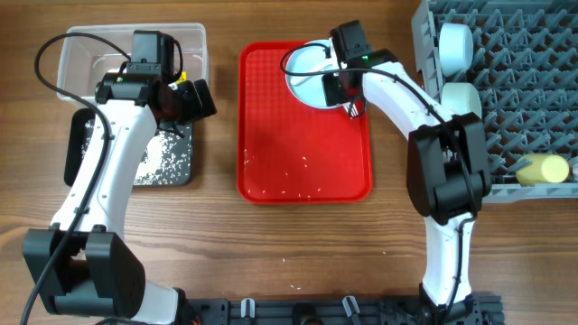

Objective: Sort waste into correct bins and load items into the dishwasher rack
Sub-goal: 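Grasp the white fork handle with the right gripper and lift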

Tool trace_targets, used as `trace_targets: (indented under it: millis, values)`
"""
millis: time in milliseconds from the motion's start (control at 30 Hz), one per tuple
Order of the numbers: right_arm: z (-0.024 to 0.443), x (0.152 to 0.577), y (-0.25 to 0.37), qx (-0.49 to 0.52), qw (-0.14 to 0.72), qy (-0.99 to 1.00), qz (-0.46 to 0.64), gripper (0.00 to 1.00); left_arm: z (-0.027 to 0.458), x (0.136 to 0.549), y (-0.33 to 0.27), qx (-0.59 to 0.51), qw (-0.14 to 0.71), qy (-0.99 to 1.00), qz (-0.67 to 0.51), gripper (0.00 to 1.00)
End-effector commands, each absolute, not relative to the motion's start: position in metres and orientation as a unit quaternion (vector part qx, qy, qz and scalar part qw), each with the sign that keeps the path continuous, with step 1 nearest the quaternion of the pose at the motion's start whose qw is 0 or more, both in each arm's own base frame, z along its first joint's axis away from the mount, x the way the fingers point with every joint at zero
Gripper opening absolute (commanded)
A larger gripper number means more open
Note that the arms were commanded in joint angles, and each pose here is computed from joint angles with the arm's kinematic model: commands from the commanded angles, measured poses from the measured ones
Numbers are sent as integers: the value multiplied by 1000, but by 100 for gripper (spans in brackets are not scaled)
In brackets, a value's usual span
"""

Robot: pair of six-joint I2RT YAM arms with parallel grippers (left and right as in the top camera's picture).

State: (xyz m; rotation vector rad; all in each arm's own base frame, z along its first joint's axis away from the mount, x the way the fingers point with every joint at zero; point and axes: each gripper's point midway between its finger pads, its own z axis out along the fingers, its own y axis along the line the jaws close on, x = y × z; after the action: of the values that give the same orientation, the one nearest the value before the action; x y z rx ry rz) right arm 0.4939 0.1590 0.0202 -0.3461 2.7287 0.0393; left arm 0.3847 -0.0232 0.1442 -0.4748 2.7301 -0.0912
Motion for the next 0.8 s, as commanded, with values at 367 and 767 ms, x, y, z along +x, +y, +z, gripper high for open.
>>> trace_targets:
  millis: [367,767]
  values:
    - [9,492,153,-126,183,975,-1,14,141,385,-21,-176,179,967,-31,100]
    - [132,478,162,-127,258,956,52,17,141,385,-21,-176,179,967,-31,100]
